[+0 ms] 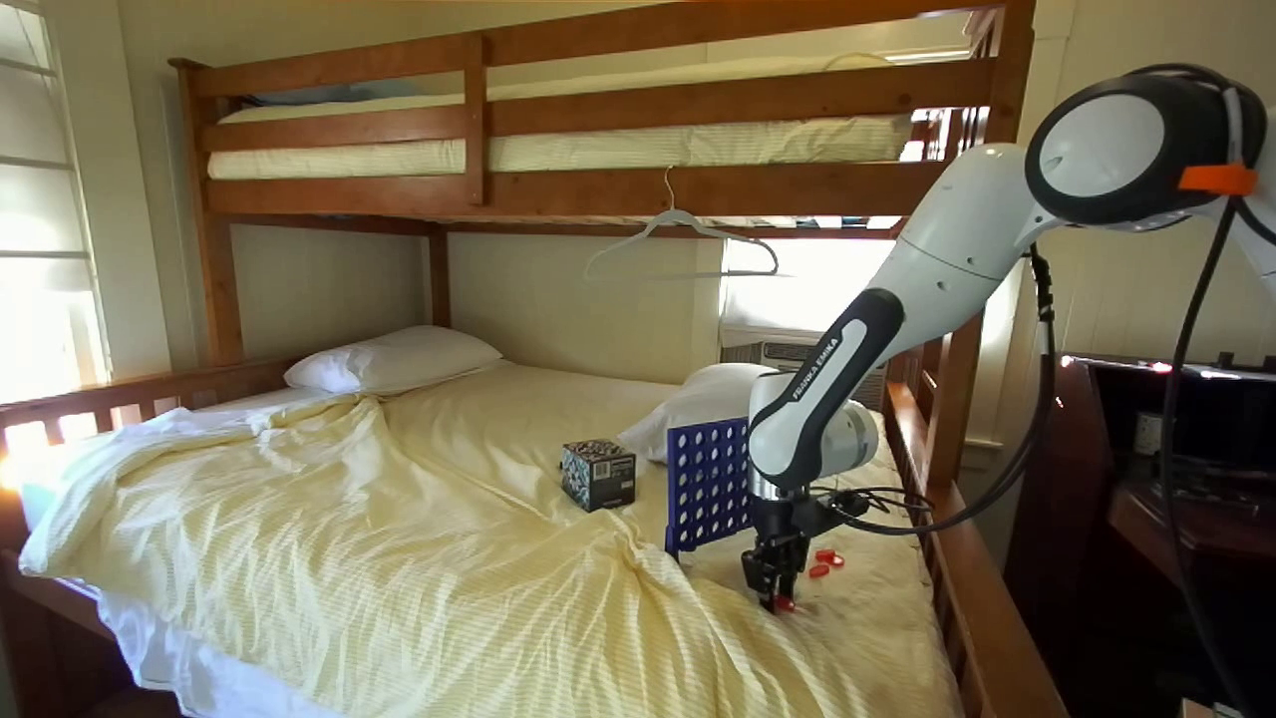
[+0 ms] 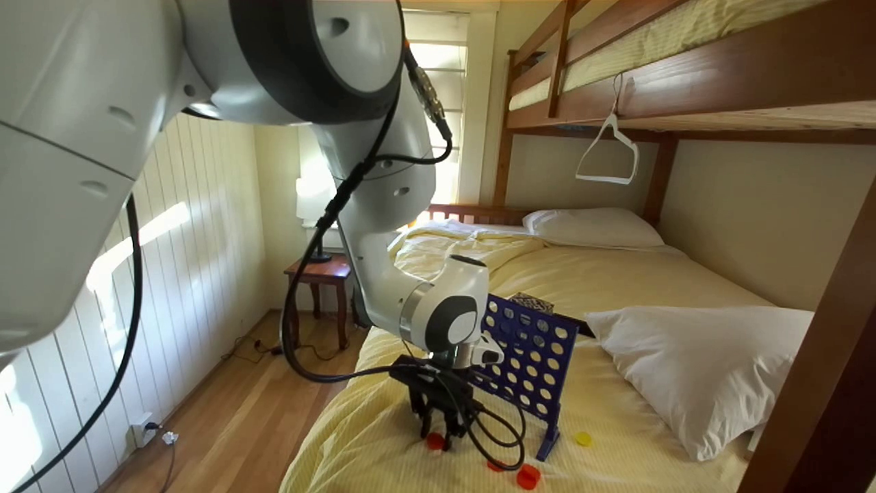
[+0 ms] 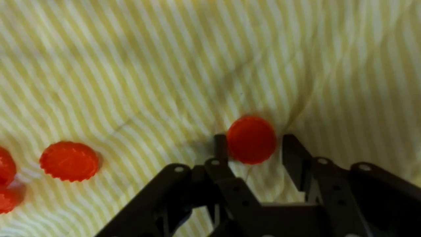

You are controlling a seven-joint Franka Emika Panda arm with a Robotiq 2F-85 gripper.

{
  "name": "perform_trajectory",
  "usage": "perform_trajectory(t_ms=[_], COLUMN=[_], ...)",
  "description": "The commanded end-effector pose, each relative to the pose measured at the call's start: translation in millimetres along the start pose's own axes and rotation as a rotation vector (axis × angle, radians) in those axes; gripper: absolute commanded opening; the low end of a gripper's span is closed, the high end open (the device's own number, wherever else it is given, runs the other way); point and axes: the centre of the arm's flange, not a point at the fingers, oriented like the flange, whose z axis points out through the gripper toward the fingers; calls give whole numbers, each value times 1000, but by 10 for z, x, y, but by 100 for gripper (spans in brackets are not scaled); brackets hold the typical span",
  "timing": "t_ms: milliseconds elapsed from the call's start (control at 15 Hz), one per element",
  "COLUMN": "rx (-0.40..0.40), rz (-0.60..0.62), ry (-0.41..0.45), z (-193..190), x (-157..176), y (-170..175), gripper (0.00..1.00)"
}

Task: Put one orange chip in the blue gameboard.

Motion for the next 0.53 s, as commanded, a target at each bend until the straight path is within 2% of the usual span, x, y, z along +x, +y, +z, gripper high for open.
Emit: perform_trajectory(t_ms=[0, 200, 467], rx=[-22, -23, -26], rz=[-2, -2, 1], ry=[9, 8, 11], z=[-39, -40, -44], x=[-103, -109, -115], y=[1, 16, 40], gripper=[75, 42, 11])
